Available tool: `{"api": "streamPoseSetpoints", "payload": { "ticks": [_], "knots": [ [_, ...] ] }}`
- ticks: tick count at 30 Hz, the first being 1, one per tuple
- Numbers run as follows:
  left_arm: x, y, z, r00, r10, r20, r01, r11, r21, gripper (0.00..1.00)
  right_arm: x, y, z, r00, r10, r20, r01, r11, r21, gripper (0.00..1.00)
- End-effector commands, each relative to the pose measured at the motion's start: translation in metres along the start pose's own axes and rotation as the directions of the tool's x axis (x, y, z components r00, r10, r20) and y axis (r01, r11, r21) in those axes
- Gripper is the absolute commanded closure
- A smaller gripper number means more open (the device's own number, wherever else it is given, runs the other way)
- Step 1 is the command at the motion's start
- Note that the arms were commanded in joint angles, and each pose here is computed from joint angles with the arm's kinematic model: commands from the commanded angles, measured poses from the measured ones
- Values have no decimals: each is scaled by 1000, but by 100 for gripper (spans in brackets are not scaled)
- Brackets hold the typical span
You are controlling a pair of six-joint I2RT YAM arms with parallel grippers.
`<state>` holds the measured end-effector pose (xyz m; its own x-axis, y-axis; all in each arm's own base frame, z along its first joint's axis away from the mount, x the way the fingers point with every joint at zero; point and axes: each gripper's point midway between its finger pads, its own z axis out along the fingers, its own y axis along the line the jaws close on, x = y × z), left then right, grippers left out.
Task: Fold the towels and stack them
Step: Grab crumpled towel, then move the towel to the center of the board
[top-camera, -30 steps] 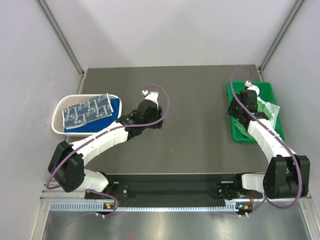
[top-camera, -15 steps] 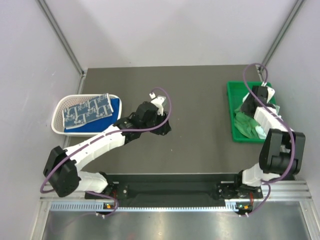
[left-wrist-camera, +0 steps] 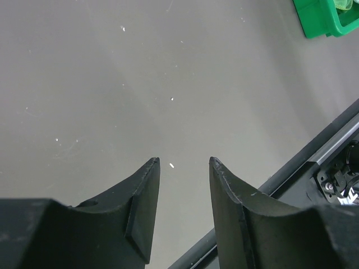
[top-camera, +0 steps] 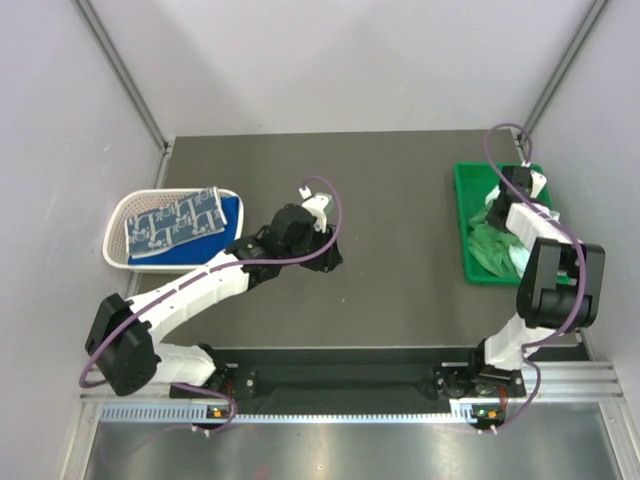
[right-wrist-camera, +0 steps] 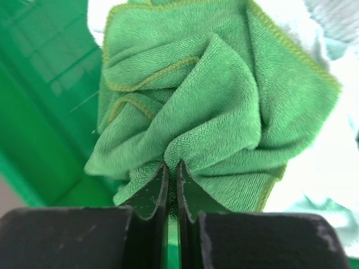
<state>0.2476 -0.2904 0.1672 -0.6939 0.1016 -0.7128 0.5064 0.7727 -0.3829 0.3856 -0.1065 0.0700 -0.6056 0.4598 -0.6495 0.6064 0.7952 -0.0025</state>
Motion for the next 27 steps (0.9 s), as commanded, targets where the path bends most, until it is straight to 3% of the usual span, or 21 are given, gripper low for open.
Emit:
{"api": "streamPoseSetpoints", "payload": {
  "ticks": [1, 10, 16, 19, 22, 27],
  "knots": [
    [-19, -6, -8, 997, 23, 77, -24, 1000, 14, 55, -61, 4, -50, 986, 62, 156, -52, 996, -68, 100],
    [-42, 2, -19, 988, 35, 150, -26, 998, -63, 55, -122, 55, -186, 920, 66, 387, 40, 965, -261, 100],
    [-71, 15, -45, 971, 63, 230, -25, 986, -162, 54, -101, 143, -272, 894, 3, 448, 223, 864, -451, 100],
    [-89, 24, -62, 959, 51, 280, 7, 979, -205, 54, -71, 191, -314, 885, -44, 464, 327, 767, -552, 100],
    [-100, 34, -77, 943, 32, 332, 53, 968, -244, 53, -42, 217, -324, 881, -101, 463, 389, 712, -584, 100],
    [-99, 68, -97, 925, -12, 381, 155, 925, -347, 52, 67, 263, -342, 863, -248, 441, 501, 535, -680, 100]
  ]
}}
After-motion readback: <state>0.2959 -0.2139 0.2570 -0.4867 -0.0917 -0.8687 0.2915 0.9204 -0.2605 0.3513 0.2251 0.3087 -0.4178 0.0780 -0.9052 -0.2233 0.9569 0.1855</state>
